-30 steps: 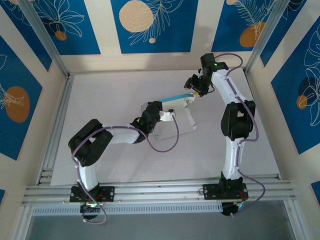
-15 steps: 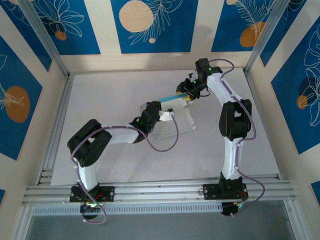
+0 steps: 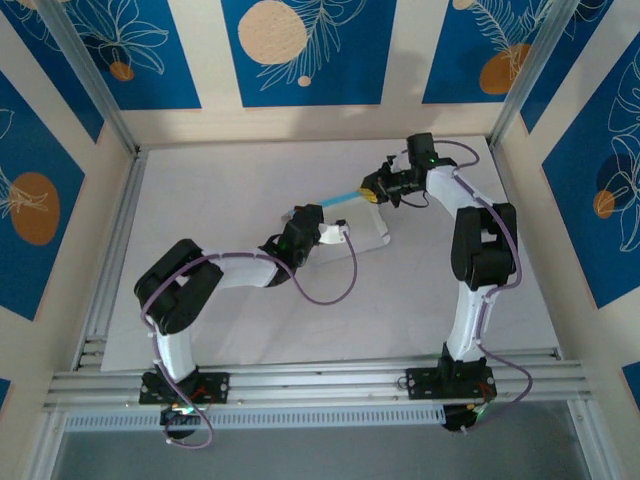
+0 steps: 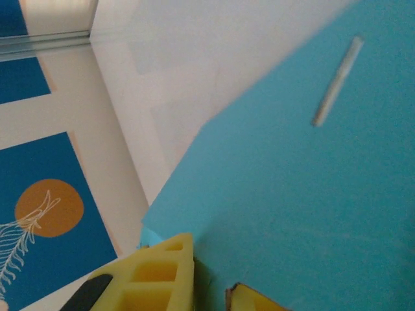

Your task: Fold the paper box

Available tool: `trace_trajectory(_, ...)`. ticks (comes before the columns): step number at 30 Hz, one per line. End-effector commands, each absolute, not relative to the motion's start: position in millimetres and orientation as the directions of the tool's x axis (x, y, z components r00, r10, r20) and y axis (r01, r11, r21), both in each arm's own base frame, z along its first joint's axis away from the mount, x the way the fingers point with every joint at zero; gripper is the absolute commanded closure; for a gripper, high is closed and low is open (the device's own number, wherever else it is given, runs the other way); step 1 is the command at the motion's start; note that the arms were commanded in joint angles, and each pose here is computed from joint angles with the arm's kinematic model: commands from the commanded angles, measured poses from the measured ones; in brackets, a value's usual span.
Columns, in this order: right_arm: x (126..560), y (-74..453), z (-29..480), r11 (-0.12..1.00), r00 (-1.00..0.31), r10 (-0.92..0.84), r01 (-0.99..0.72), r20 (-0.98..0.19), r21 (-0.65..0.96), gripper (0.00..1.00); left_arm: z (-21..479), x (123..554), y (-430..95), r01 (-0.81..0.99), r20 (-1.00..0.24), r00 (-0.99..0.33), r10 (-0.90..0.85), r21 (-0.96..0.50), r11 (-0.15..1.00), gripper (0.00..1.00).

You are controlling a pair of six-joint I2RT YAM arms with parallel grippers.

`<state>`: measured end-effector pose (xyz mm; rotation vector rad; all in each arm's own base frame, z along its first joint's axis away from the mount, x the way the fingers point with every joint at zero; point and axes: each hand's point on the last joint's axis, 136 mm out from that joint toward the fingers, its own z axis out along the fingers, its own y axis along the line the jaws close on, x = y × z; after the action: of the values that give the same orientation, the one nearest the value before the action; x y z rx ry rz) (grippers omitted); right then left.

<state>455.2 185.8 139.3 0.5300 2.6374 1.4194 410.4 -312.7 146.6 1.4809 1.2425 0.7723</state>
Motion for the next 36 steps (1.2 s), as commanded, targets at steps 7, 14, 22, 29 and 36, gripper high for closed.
trace_trajectory(7, 448.4, 189.8, 143.0, 0.415, -0.932, 0.341, 0.269, 0.126, 0.869, 0.95, 146.7, 408.1, -315.0, 0.320, -0.140, 0.271, 0.952, 0.946, 0.048, 1.00)
trace_trajectory(14, 453.5, 178.3, 144.3, 0.414, -0.919, 0.369, 0.296, 0.138, 0.861, 0.56, 158.5, 414.2, -314.7, 0.344, -0.203, 0.236, 0.950, 0.932, 0.114, 1.00)
trace_trajectory(22, 455.6, 152.5, 155.0, 0.458, -0.900, 0.422, 0.316, 0.110, 0.831, 0.50, 170.3, 419.5, -309.4, 0.522, -0.316, 0.163, 0.935, 0.831, 0.190, 1.00)
trace_trajectory(29, 457.2, 146.6, 159.4, 0.382, -0.877, 0.447, 0.367, 0.178, 0.848, 0.78, 175.3, 418.1, -312.6, 0.560, -0.318, 0.175, 0.932, 0.811, 0.172, 1.00)
trace_trajectory(36, 452.8, 149.3, 165.0, 0.355, -0.871, 0.439, 0.395, 0.223, 0.847, 0.86, 173.8, 415.9, -312.2, 0.569, -0.318, 0.172, 0.932, 0.805, 0.169, 1.00)
